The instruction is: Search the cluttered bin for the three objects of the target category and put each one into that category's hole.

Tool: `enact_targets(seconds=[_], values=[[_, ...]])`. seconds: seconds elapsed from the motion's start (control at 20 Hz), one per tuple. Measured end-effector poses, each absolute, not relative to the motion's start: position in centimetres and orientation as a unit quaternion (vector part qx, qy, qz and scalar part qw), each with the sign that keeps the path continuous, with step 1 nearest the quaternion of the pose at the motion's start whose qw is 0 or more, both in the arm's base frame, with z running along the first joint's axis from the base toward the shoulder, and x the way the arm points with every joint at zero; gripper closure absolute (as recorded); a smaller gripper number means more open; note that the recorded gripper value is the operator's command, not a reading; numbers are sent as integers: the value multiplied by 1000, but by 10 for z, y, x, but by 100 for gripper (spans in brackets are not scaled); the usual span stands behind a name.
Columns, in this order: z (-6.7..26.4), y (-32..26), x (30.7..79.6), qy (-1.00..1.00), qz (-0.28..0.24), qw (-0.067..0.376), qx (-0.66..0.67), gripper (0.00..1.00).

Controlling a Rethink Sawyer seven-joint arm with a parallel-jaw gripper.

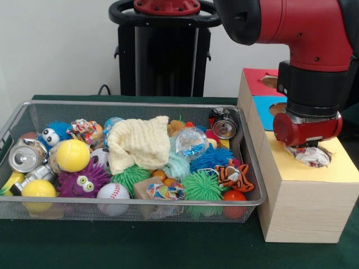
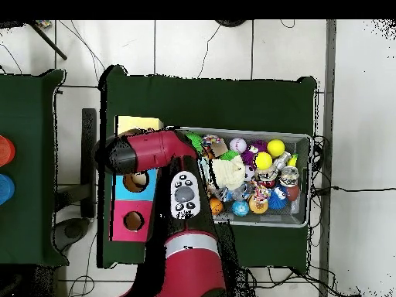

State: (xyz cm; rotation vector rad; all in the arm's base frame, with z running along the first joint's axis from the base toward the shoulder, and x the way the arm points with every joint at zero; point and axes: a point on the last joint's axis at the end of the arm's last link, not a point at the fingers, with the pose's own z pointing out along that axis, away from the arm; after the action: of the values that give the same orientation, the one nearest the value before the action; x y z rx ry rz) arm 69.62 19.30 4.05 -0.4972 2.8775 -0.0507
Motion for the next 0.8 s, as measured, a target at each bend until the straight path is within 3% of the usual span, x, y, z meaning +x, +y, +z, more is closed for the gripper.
enact_targets(seconds=[0.8], values=[[44, 196, 697, 979, -18, 113, -171, 100]])
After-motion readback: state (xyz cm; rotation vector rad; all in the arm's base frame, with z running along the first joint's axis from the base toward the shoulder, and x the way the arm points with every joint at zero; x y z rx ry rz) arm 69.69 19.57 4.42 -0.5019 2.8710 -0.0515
